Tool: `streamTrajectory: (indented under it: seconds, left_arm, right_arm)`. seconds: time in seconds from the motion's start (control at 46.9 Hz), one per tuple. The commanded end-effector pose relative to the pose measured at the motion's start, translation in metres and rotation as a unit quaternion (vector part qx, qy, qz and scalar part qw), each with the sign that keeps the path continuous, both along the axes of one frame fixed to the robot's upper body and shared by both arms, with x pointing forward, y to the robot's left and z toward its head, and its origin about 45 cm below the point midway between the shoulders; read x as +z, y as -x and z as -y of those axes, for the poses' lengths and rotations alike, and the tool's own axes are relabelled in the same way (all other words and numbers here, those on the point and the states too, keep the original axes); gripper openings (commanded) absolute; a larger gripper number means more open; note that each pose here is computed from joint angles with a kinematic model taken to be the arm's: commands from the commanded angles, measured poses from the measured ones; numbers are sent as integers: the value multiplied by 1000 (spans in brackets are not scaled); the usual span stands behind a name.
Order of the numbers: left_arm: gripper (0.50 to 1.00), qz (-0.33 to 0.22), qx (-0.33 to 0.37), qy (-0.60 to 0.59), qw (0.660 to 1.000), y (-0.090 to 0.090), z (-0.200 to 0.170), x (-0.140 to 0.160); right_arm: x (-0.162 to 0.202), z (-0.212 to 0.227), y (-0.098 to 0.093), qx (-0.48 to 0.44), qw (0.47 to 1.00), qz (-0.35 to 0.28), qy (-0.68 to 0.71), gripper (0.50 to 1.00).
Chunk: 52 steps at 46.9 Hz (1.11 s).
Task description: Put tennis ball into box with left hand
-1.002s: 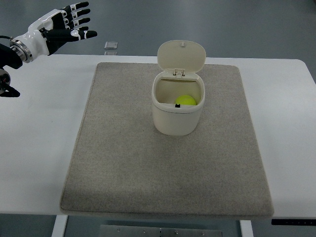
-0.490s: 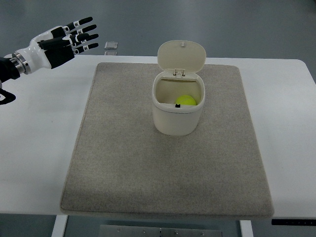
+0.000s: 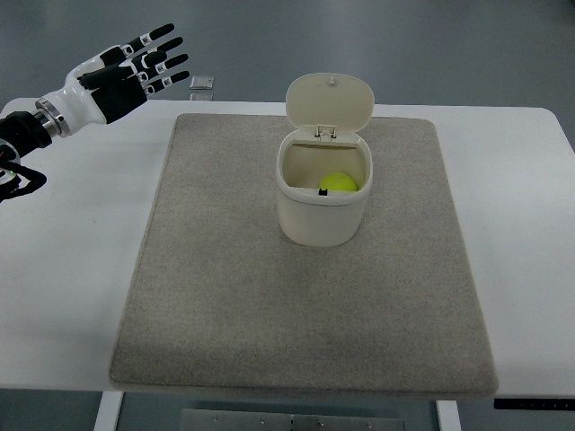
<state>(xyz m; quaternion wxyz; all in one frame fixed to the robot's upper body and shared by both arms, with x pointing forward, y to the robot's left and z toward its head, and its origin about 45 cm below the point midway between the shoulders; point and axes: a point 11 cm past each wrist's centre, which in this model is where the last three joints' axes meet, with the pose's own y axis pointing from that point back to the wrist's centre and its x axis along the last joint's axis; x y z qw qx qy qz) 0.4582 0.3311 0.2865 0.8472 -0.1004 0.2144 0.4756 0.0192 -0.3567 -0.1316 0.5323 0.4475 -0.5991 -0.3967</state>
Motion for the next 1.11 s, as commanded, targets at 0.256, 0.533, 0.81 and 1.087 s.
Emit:
streamTrajectory:
  seconds: [0.256,0.533,0.81,1.087]
  left_arm:
    - [992,13,30,25,999,-3,-15,8]
    - [992,6,43,22,999,-3,-24,3]
    - [992,5,43,21,999,-2,-25,1]
    - [992,4,43,20,999,-2,-26,1]
  right_arm:
    - [0,0,0,0,1000,0,0,901]
    - [0,0,0,0,1000,0,0,901]
    - [-2,-11,1,-4,1000,0,-17,903]
    - [-3,-16,3,-5,1000,-2,-26,901]
